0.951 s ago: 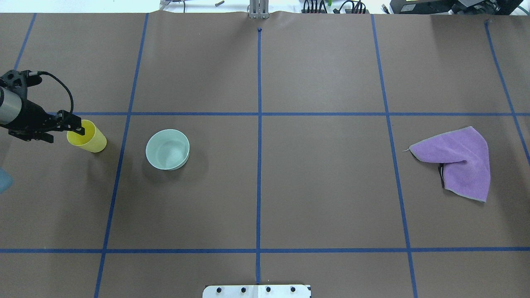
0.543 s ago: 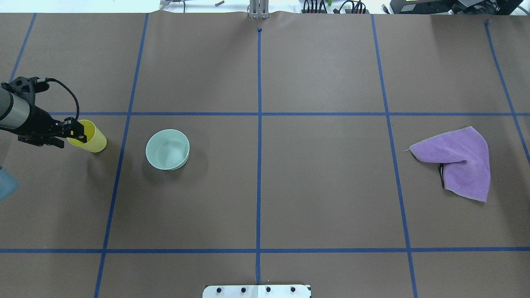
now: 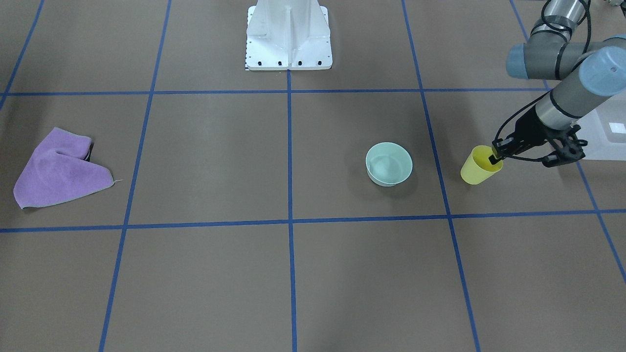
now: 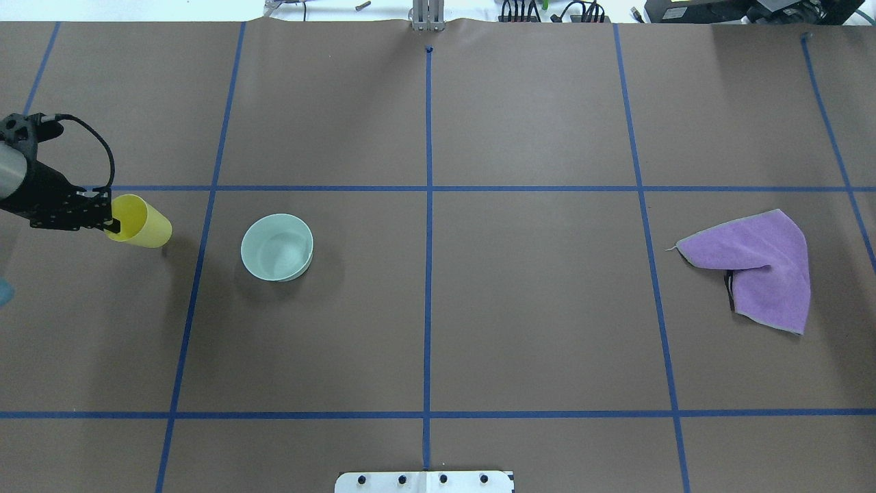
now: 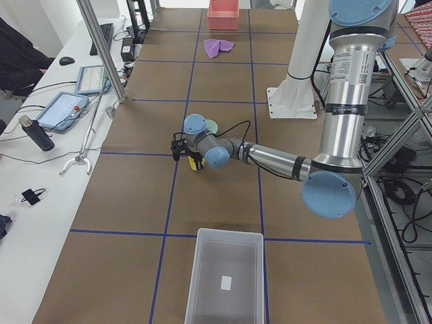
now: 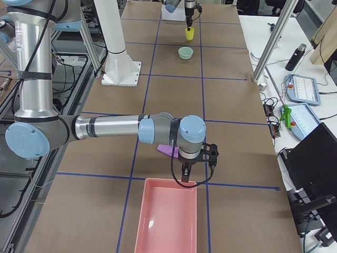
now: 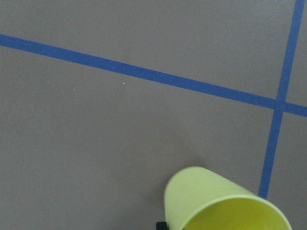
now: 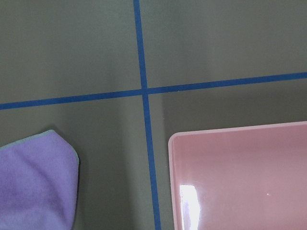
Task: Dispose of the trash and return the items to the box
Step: 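Lift the yellow cup with the left gripper and carry it off the table, then lower the yellow cup into the clear bin and release it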
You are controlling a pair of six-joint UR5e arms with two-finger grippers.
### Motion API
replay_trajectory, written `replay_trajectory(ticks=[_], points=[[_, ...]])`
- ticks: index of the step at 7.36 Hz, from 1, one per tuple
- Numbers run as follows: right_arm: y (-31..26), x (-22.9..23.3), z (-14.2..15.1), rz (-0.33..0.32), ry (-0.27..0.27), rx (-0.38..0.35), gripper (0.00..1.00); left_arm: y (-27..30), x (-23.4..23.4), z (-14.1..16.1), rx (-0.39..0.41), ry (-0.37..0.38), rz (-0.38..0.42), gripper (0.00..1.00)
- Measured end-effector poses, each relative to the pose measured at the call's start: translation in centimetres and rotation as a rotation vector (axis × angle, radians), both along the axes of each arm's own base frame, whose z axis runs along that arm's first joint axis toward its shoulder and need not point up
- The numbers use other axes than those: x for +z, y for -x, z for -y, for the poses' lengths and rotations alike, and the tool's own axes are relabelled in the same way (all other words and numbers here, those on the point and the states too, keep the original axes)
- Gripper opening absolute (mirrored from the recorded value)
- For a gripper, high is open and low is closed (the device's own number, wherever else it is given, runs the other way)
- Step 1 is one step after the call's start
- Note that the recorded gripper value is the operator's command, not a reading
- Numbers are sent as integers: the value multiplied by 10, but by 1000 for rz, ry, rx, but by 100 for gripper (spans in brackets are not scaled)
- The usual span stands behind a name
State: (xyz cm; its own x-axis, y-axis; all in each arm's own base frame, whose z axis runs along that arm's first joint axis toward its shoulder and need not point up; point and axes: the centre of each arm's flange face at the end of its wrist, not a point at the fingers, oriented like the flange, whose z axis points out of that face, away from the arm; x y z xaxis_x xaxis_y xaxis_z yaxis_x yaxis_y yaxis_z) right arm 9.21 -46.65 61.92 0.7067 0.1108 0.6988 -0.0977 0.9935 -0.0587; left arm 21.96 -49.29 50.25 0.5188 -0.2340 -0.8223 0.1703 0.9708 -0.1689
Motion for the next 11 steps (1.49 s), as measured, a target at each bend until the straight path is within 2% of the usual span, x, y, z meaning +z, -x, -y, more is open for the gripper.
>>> replay_trajectory(ticks=[1, 2, 4, 7, 9, 11], points=[[0, 0, 0, 0, 1, 0, 100, 41, -11, 3, -18, 22, -68, 0], [0, 0, 0, 0, 1, 0, 100, 80, -13, -7, -37, 26, -109, 0], [0, 0, 0, 0, 0, 0, 100, 147, 19, -47, -50, -33, -99, 0], [0, 0, -1, 1, 1, 0, 100, 232, 107, -108, -12, -155, 18, 0], [0, 0, -1, 2, 1, 0, 100, 297, 146, -132, 29, -217, 129, 0], [0, 0, -1, 2, 1, 0, 100, 331, 184, -149, 80, -194, 215, 0]])
